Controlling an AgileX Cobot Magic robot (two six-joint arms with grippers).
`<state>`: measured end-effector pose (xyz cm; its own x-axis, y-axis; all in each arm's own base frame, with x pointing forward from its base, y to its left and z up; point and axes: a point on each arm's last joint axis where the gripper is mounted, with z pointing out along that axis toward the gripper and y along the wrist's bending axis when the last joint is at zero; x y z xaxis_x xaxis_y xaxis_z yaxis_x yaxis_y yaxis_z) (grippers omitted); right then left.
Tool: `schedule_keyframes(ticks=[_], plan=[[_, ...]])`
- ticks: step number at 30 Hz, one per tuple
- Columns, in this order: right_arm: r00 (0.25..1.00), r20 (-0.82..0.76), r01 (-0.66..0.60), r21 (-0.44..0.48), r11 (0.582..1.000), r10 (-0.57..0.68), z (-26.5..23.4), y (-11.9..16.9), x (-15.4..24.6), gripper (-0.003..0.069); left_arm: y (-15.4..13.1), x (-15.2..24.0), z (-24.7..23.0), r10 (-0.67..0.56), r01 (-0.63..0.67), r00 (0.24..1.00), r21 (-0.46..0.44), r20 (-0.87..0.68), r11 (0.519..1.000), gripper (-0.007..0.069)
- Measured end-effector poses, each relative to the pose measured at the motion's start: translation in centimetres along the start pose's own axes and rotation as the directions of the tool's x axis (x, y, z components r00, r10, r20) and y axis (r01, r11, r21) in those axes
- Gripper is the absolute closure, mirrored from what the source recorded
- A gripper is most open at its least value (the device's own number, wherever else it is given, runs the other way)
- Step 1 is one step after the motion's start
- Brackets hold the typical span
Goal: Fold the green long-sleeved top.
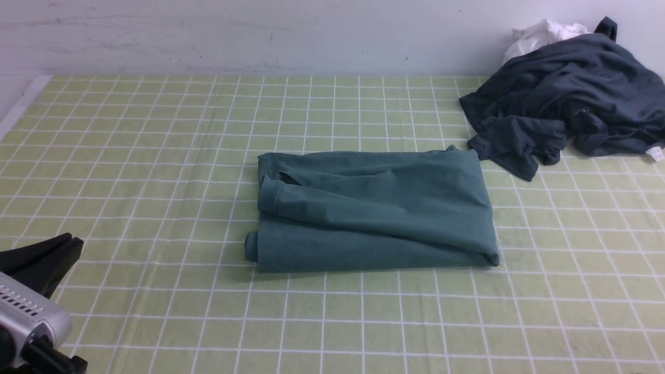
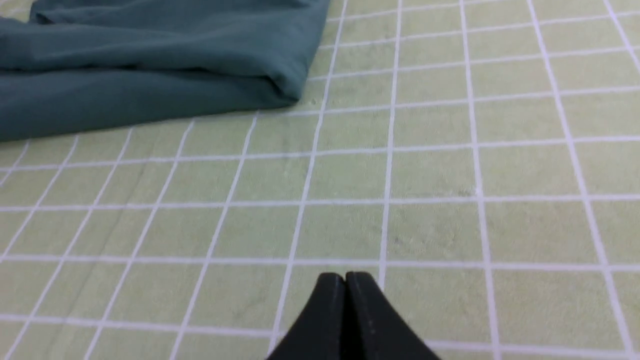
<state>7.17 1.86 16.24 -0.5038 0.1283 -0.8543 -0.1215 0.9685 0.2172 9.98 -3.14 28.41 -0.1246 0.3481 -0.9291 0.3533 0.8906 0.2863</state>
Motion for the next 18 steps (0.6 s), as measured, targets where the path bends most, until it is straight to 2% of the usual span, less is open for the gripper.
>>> schedule_keyframes(ticks=[3, 5, 8, 18], plan=[[1.000, 0.015, 0.010, -0.035, 0.999, -0.009, -0.5, 0.3, 0.2, 0.0669, 0.0, 0.0, 0.0, 0.000, 0.000, 1.000, 0.000, 0.002, 1.000, 0.0629], [0.995, 0.099, 0.029, -0.042, 0.999, -0.024, -1.2, 0.4, -0.1, 0.0669, 0.0, 0.0, 0.0, 0.002, -0.002, 1.000, -0.001, 0.003, 1.000, 0.0629], [0.961, 0.268, 0.066, 0.021, 0.998, -0.069, -2.4, 0.1, -0.7, 0.0669, 0.0, 0.0, 0.0, 0.004, -0.004, 1.000, 0.000, 0.001, 1.000, 0.0629], [0.947, 0.304, 0.051, 0.160, 0.986, -0.098, -2.7, -0.9, -0.9, 0.0669, 0.0, 0.0, 0.0, 0.007, -0.007, 1.000, 0.001, -0.003, 1.000, 0.0629]])
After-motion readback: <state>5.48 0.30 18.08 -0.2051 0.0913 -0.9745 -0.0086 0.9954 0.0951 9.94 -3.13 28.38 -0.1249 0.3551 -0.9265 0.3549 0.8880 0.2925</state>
